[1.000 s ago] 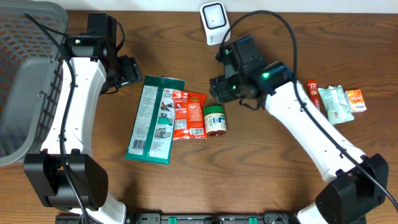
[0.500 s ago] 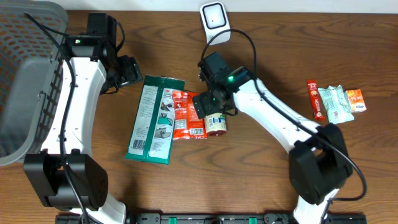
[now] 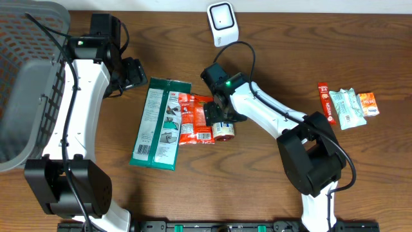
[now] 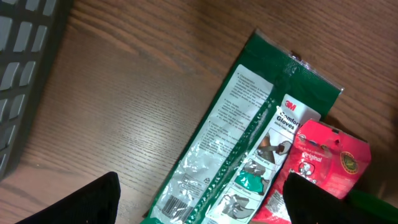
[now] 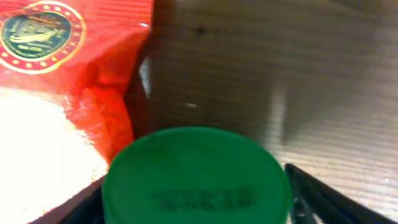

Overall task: Scan the item barcode
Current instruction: 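Lower the right gripper over the jar lid and grasp the jar, then lift the green-lidded jar toward the white scanner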

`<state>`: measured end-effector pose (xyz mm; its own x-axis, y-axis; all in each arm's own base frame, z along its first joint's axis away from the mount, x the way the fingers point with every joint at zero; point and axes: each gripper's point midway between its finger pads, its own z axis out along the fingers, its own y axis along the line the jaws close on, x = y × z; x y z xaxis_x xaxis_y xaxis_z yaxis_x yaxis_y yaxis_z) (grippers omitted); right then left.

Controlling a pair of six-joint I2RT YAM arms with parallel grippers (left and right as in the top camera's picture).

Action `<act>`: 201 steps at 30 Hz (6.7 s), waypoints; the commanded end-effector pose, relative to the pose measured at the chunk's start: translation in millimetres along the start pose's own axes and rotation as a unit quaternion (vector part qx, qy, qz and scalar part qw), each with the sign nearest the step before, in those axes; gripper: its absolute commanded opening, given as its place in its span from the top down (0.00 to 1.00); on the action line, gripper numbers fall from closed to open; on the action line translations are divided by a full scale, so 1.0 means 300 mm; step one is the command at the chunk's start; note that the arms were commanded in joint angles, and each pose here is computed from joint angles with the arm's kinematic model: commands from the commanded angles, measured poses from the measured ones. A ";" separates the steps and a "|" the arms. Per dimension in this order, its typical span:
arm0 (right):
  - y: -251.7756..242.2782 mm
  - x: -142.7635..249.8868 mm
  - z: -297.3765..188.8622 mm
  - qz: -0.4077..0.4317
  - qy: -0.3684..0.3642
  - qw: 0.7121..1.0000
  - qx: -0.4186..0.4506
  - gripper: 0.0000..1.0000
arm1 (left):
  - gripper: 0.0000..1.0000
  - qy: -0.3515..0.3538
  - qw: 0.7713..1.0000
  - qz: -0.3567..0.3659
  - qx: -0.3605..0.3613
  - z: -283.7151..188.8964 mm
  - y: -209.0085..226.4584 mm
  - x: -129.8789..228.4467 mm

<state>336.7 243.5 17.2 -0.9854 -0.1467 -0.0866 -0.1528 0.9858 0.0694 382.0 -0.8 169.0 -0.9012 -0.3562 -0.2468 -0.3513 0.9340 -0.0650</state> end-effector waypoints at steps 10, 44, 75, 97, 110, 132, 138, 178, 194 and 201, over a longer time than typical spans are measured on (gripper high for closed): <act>-0.078 -0.025 -0.033 0.028 -0.007 0.999 0.022 0.29 | 0.16 -0.010 1.000 0.004 -0.001 -0.021 0.003 -0.010; -0.037 -0.230 -0.273 -0.065 -0.202 0.977 -0.006 0.56 | 0.16 -0.010 1.000 0.004 -0.001 -0.021 0.003 -0.010; -0.115 -0.276 -0.160 -0.044 -0.286 0.956 0.043 0.12 | 0.16 -0.010 1.000 0.004 -0.001 -0.021 0.003 -0.010; -0.103 -0.153 -0.607 -0.078 -0.168 0.982 -0.036 0.02 | 0.16 -0.010 1.000 0.004 -0.001 -0.021 0.003 -0.010; -0.124 -0.151 -0.266 -0.067 -0.042 0.997 -0.010 0.01 | 0.16 -0.010 1.000 0.004 -0.001 -0.021 0.003 -0.010; -0.168 -0.181 -0.039 -0.078 -0.009 0.996 0.038 0.18 | 0.16 -0.010 1.000 0.004 -0.001 -0.021 0.003 -0.010; -0.170 -0.171 -0.013 -0.079 -0.008 0.996 0.038 0.18 | 0.16 -0.010 1.000 0.004 -0.001 -0.021 0.003 -0.010; -0.179 -0.133 0.010 -0.060 0.013 0.997 0.039 0.23 | 0.16 -0.010 1.000 0.004 -0.001 -0.021 0.003 -0.010; -0.168 -0.159 -0.041 -0.059 -0.010 0.998 0.033 0.41 | 0.16 -0.010 1.000 0.004 -0.001 -0.021 0.003 -0.010; -0.143 -0.204 -0.266 -0.059 -0.084 0.995 0.012 0.43 | 0.16 -0.010 1.000 0.004 -0.001 -0.021 0.003 -0.010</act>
<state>381.6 201.9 32.4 -0.9569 -0.2738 -0.0964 -0.2749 0.9615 -0.0020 382.0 -0.9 169.0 -0.9014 -0.3558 -0.2467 -0.3509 0.9341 -0.0653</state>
